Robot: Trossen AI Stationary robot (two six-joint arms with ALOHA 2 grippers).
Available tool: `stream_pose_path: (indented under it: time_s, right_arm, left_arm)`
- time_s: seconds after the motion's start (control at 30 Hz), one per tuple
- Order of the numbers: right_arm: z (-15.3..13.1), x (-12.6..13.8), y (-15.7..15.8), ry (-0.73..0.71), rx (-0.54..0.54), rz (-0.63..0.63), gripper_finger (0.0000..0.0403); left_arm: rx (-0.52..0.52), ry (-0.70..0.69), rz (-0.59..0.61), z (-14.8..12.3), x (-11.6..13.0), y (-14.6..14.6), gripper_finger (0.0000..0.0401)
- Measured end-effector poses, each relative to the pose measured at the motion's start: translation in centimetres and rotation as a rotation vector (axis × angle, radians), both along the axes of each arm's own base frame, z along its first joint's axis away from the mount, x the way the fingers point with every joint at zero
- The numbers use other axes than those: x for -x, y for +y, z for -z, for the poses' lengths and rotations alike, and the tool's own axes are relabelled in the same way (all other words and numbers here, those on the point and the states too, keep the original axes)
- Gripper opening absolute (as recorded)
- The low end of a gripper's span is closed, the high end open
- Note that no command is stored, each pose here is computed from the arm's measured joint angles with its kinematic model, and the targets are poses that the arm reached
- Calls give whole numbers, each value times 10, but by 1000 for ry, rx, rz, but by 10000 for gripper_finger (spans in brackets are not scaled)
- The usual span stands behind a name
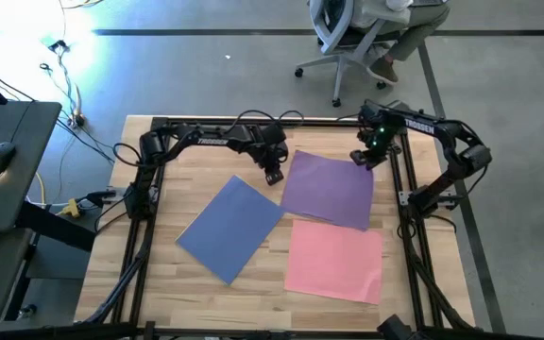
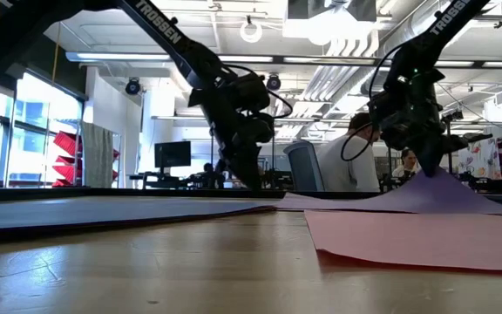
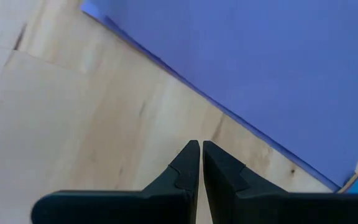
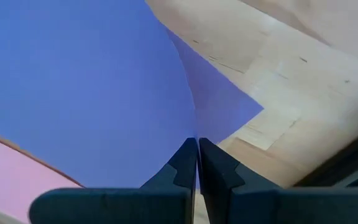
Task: Organize paper
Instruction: Stack the violet paper on the top right violet paper
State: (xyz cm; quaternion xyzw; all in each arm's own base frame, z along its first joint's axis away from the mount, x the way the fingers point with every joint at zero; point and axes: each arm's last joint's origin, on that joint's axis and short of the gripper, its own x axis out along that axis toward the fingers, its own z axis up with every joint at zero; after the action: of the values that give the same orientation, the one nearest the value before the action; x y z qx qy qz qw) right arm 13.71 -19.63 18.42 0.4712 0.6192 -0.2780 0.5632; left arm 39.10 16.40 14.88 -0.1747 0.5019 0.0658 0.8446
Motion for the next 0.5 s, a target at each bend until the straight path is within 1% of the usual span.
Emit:
stream_pose_path:
  time_s: [0.17,0.27,0.37,0.5]
  right_arm:
    - [0,0,0,17,20,-25,0]
    - [0,0,0,28,28,-40,8]
    - [0,-2,1,28,27,-48,40]
    - [0,-6,4,30,33,-88,109]
  left_arm:
    - [3,-3,8,-2,-2,-6,0]
    - [-3,-13,16,-9,-4,-9,0]
    - [-25,-53,22,-23,-7,-11,0]
    - [-36,-84,28,-32,-10,-13,0]
